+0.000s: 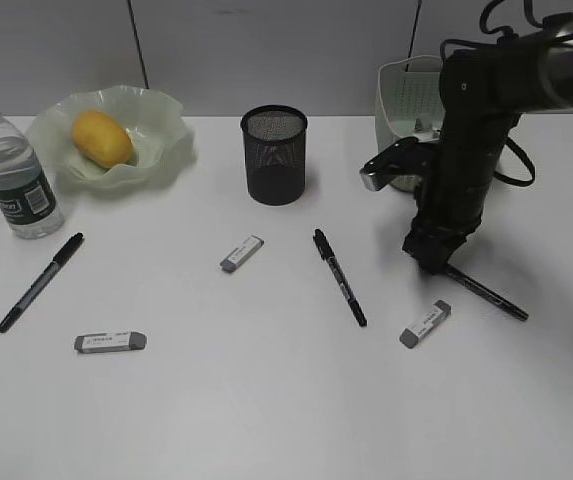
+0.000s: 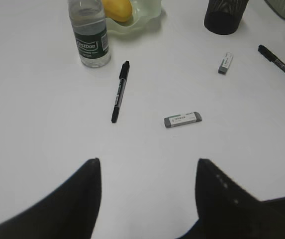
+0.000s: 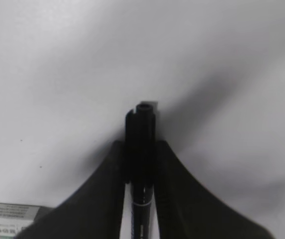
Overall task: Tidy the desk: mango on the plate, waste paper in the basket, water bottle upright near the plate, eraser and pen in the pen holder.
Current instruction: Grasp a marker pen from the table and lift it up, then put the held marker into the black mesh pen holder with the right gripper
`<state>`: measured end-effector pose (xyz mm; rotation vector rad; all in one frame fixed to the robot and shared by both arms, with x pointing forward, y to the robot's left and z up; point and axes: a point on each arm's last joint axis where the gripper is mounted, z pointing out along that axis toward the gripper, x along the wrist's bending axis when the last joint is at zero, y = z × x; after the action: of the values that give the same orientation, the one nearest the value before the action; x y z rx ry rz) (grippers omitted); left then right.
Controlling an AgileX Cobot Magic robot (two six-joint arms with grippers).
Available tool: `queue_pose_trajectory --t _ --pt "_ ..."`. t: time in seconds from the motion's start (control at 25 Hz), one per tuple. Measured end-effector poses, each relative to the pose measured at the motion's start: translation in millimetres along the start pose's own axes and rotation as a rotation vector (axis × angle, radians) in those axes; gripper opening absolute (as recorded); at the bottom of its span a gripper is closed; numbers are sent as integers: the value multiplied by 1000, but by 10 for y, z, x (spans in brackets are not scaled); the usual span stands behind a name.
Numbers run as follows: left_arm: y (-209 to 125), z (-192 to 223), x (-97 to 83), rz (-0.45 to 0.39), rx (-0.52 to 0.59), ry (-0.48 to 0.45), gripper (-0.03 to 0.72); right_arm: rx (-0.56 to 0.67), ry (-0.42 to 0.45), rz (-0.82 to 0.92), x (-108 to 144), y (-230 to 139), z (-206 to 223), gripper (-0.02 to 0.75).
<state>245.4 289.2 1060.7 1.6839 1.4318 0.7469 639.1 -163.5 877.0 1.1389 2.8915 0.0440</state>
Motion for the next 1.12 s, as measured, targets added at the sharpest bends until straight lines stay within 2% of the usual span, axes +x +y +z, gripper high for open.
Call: queue_pose_trajectory --t 0.16,0.32,0.48,0.6,0.72,0.84,0.96,1.12 --pt "0 0 0 0 0 0 454 -25 7 2 28 121 -143 152" --pt "0 0 0 0 0 0 454 -173 -12 -1 93 401 -581 152" --pt "0 0 0 0 0 0 454 -414 -27 18 124 722 -1148 152" --pt "0 0 0 0 0 0 454 -653 -6 79 110 940 -1539 152" --pt "0 0 0 0 0 0 454 -892 11 169 78 1098 -1823 152" --pt "0 0 0 0 0 0 454 -1047 10 251 32 1172 -1959 152" --pt "0 0 0 0 0 0 454 -1120 -1 295 -3 1200 -2012 152" --pt "0 0 -1 0 0 -1 454 -1141 -1 321 -8 1260 -1922 151"
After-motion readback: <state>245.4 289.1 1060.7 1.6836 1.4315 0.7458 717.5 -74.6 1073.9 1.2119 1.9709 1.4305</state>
